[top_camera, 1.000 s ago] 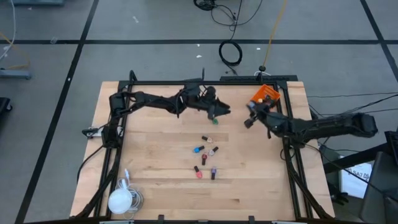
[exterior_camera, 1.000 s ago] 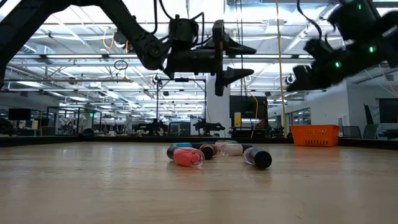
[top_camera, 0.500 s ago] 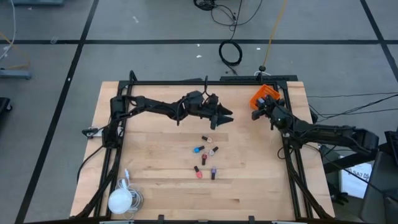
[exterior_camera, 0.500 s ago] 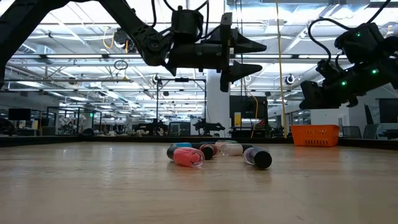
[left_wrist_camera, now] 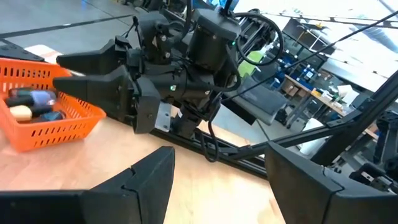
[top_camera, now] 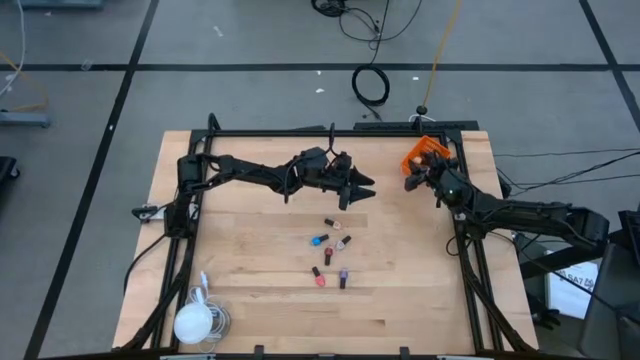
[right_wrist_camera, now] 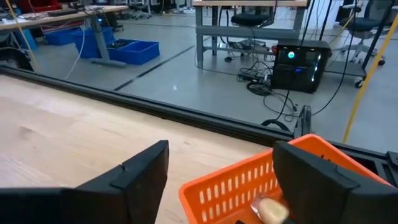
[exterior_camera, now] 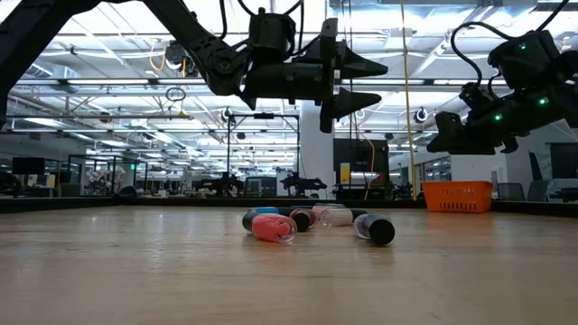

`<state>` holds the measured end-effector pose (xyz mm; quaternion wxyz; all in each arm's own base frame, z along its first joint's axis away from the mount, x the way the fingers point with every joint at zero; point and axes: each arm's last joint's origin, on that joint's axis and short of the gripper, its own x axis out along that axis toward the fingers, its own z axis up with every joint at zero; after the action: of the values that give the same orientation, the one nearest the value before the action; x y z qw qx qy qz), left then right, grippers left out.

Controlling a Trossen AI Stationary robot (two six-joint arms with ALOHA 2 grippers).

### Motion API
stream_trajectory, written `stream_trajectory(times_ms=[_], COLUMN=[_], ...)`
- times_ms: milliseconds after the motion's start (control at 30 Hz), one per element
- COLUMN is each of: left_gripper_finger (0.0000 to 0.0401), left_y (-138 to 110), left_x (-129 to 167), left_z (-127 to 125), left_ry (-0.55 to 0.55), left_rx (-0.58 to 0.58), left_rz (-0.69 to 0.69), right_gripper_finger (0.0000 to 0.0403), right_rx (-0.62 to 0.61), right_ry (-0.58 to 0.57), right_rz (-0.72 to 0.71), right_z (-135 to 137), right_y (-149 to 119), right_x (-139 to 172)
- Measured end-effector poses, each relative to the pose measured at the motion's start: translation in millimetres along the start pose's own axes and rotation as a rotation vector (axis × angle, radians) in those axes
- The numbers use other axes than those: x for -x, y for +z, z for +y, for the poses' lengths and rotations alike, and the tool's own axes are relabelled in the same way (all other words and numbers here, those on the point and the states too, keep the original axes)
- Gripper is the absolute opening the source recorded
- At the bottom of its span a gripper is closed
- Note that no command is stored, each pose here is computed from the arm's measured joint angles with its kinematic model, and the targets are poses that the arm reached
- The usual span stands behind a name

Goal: Pick & Place Nail Polish
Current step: Put the white nail polish bottle into the orange basket

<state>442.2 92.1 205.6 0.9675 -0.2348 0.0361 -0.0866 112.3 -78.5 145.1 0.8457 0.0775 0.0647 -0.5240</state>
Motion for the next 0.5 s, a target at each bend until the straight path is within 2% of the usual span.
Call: stream_trajectory(times_ms=[67,167,500], left_gripper_finger=[0.0243,0.0243,0.0243], left_y=[-2,-6,-21], left_x=[0,0,4], left_z=[1,3,12], left_ry=[0.010,0.029,0.096], left_rx=[0.008,-0.013,-0.072], left_rz=[0.019,0.059,0.220], right_gripper_finger=[0.0276,0.0276,0.0265], right_rx=[-0.014,-0.033,-0.069], right_ry=[0.014,0.101,0.572], right_rz=[-0.019,-0.051,-0.154], right_z=[1,4,18], right_y=[2,7,23], right_x=[0,0,7])
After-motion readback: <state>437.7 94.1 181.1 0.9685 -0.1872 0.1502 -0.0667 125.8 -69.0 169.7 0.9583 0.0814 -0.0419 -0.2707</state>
